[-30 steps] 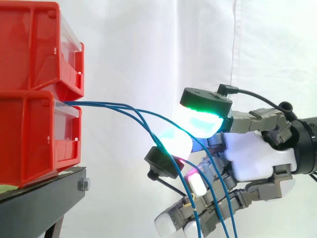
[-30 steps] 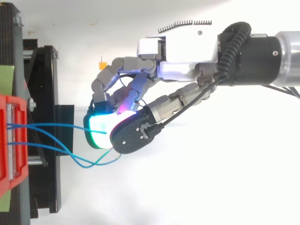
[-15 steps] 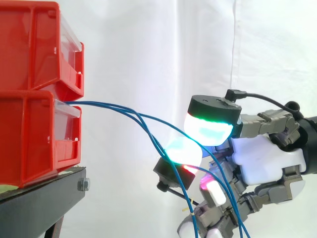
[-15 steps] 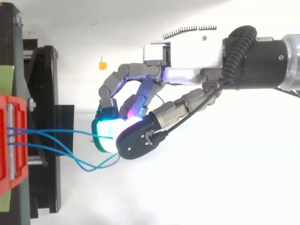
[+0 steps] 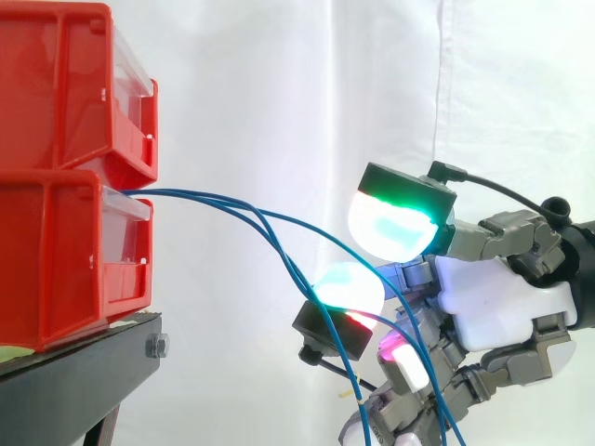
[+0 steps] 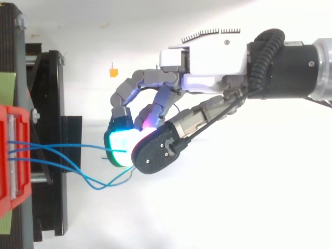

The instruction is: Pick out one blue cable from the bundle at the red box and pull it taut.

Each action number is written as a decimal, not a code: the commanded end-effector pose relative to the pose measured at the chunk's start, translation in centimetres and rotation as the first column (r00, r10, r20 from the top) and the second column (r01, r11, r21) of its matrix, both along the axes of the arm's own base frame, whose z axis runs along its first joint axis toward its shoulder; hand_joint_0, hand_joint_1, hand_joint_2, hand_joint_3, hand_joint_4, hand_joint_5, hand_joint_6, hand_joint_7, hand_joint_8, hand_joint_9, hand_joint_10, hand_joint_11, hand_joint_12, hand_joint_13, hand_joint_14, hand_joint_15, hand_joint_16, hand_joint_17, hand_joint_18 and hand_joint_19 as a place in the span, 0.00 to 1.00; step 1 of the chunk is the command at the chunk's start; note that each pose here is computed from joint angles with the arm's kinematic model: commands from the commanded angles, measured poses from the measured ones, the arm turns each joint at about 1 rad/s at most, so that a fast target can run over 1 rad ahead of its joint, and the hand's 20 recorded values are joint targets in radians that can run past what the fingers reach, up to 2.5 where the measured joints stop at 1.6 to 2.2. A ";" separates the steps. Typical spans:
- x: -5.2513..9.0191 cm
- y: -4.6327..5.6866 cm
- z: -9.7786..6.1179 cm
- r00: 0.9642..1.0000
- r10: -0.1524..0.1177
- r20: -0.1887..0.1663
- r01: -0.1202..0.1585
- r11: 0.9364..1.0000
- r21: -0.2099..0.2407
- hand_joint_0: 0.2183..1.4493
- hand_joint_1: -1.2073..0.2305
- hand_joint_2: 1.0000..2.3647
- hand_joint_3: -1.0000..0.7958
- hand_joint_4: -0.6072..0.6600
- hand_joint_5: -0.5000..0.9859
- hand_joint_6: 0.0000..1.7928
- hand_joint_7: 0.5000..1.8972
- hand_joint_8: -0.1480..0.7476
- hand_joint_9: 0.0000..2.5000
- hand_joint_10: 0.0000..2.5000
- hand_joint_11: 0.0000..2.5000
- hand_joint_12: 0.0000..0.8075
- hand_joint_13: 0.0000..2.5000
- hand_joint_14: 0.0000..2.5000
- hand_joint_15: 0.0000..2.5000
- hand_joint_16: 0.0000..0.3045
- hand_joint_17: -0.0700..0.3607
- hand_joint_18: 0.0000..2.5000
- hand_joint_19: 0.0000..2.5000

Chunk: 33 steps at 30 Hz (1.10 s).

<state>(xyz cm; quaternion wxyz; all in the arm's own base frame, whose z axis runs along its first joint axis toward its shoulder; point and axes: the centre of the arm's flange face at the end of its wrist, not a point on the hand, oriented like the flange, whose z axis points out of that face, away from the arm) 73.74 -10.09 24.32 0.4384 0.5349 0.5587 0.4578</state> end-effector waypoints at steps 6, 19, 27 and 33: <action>0.0 0.0 0.0 1.000 0.000 0.000 0.000 1.000 0.000 0.28 0.40 0.00 0.30 0.48 0.27 0.47 0.38 0.48 0.44 0.01 0.19 0.48 0.29 0.00 0.13 0.18 0.44 0.25 0.20; 0.0 -0.1 0.0 1.000 -0.002 0.000 0.002 1.000 0.000 0.30 0.30 0.02 0.47 0.37 0.29 0.49 0.42 0.46 0.47 0.01 0.20 0.47 0.31 0.01 0.14 0.17 0.43 0.28 0.20; 0.0 -0.1 0.0 1.000 -0.002 0.000 0.002 1.000 0.000 0.29 0.28 0.02 0.52 0.31 0.31 0.49 0.42 0.47 0.50 0.01 0.19 0.50 0.34 0.01 0.14 0.19 0.46 0.31 0.19; -0.1 -0.1 0.6 1.000 0.001 0.008 -0.001 1.000 -0.001 0.29 0.28 0.01 0.53 0.30 0.31 0.48 0.41 0.47 0.51 0.01 0.17 0.51 0.34 0.01 0.13 0.20 0.48 0.31 0.17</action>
